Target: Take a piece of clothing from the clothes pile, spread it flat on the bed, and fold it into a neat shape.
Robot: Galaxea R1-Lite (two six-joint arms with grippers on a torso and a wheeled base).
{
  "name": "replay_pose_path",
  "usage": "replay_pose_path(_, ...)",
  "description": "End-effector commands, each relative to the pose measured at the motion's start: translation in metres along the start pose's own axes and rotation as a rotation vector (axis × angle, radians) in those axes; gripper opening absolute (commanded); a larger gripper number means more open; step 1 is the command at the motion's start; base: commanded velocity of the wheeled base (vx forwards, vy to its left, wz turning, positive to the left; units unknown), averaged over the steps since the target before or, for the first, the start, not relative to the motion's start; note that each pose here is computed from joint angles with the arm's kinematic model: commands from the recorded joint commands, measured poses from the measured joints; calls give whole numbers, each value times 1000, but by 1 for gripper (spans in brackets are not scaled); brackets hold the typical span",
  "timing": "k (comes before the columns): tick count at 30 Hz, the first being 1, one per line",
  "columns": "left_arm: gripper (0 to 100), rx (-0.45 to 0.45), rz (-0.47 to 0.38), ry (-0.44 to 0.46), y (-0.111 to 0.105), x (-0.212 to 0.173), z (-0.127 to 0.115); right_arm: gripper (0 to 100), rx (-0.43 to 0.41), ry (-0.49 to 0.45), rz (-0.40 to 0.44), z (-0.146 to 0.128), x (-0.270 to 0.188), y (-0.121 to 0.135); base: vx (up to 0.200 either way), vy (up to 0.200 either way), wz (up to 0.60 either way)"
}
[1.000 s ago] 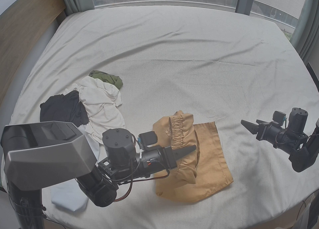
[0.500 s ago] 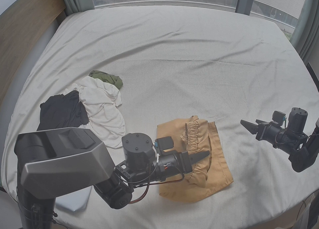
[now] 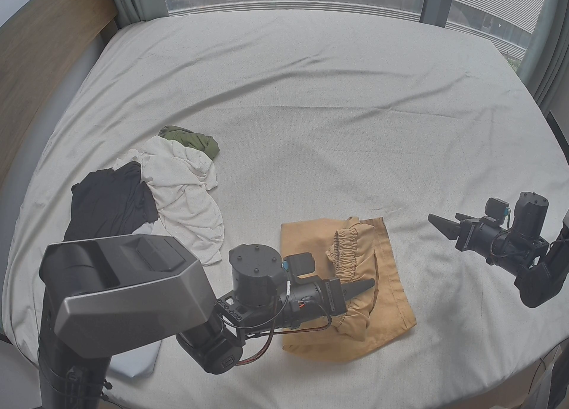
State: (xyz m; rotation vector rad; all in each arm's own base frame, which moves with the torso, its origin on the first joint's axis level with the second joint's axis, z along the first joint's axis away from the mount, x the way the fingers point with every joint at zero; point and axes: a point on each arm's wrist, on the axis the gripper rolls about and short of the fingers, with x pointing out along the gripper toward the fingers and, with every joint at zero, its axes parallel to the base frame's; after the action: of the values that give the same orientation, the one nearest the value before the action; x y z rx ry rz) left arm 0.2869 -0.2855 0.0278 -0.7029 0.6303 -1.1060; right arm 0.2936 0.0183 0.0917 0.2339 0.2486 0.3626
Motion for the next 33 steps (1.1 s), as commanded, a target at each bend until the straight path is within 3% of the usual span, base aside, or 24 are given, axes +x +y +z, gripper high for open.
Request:
replay_pose_path(1,0,-1,2,-2,1,0,1,100,0,1,1,0,0,0,0,0,0)
replay_pose_path(2,0,-1,2,-2,1,0,1,100,1,2,1,-1,0,0,0,0,0)
replay_pose_path(3,100,-1,2,-2,1,0,1,100,1,2,1,-1,0,0,0,0,0)
replay_pose_path(12,100,15,24,-75,-5,4,8,100,0,3,5,-1,0,1,0,0,0)
replay_pose_path(23,100,17,21,-32,-21,9,-11,100,3,16,7,-4,1,2,0,0,0)
replay_pose_path(33,100,69,54,-161,-27,-32,34,100,4,27,14,-7,2,4,0,0,0)
